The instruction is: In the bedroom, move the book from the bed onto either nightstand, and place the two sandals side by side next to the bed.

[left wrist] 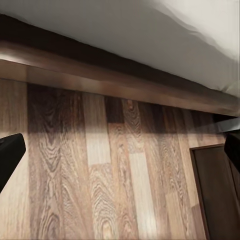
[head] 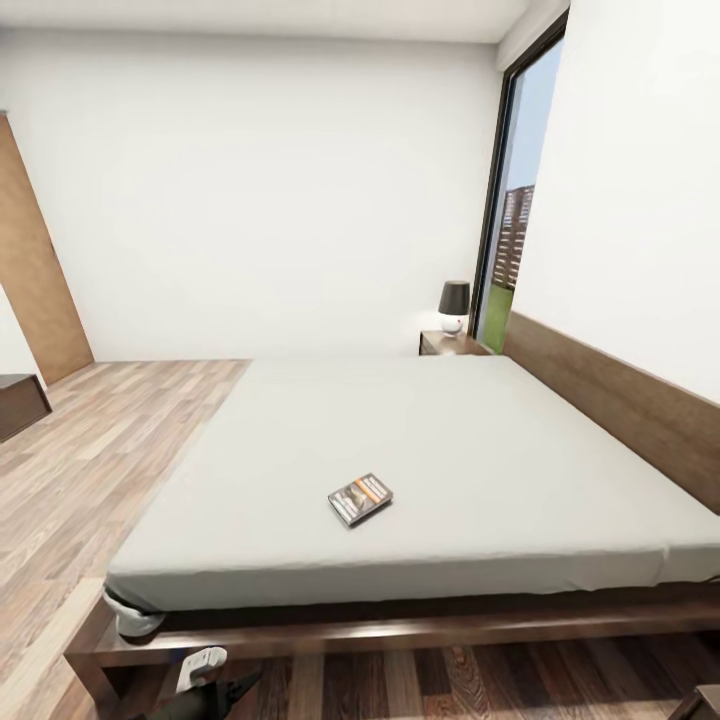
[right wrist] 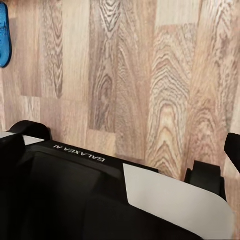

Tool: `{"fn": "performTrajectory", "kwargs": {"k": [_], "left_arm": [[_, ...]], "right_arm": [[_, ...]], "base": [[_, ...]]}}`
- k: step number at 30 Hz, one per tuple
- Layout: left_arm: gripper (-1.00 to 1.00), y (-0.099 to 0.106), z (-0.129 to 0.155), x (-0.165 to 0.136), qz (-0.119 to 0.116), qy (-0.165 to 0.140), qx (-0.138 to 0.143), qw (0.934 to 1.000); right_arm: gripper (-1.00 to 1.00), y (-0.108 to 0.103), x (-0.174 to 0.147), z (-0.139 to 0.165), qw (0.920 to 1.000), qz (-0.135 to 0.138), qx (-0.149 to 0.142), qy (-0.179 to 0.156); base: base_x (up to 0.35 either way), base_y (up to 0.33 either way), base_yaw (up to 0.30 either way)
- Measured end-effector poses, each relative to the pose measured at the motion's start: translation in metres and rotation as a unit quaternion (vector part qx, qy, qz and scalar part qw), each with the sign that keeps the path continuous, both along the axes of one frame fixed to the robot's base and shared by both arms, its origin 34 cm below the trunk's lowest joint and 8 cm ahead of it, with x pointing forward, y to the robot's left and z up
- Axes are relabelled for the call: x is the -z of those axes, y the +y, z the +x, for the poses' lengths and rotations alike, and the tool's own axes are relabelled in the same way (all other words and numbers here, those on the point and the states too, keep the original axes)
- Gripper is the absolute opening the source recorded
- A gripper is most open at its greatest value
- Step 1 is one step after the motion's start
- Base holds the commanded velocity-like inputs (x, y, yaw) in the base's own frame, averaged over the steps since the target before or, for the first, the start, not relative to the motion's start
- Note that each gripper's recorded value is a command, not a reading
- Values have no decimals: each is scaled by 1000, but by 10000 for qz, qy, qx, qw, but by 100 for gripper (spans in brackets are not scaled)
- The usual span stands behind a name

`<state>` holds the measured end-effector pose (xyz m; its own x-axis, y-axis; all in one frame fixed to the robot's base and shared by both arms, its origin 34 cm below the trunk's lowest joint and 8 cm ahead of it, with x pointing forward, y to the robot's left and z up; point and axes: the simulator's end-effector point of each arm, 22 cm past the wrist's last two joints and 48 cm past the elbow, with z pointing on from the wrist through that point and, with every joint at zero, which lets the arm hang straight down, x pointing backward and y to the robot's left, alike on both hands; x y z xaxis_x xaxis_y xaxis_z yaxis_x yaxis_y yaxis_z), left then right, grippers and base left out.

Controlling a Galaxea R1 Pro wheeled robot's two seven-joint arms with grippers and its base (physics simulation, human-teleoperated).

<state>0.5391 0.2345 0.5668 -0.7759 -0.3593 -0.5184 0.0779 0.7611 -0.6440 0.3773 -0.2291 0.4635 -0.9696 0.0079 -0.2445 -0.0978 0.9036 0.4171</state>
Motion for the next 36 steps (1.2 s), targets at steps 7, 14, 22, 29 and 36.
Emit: {"fn": "performTrajectory", "kwargs": {"k": [7, 14, 22, 29, 36], "left_arm": [[100, 0, 1, -13, 4, -1, -2, 10000], [100, 0, 2, -24, 8, 5, -5, 10000], [100, 1, 2, -38, 10, 6, -10, 10000], [100, 1, 3, -49, 13, 10, -12, 10000], [100, 1, 3, -61, 14, 10, -10, 10000]], "right_arm": [[100, 0, -12, 1, 10000, 0, 0, 4], [100, 0, -25, 1, 10000, 0, 0, 4], [100, 0, -38, 2, 10000, 0, 0, 4], [100, 0, -50, 2, 10000, 0, 0, 5], [100, 0, -61, 2, 10000, 1, -5, 12]], "base": [[0, 0, 0], [0, 0, 0], [0, 0, 0], [0, 0, 0], [0, 0, 0]]}}
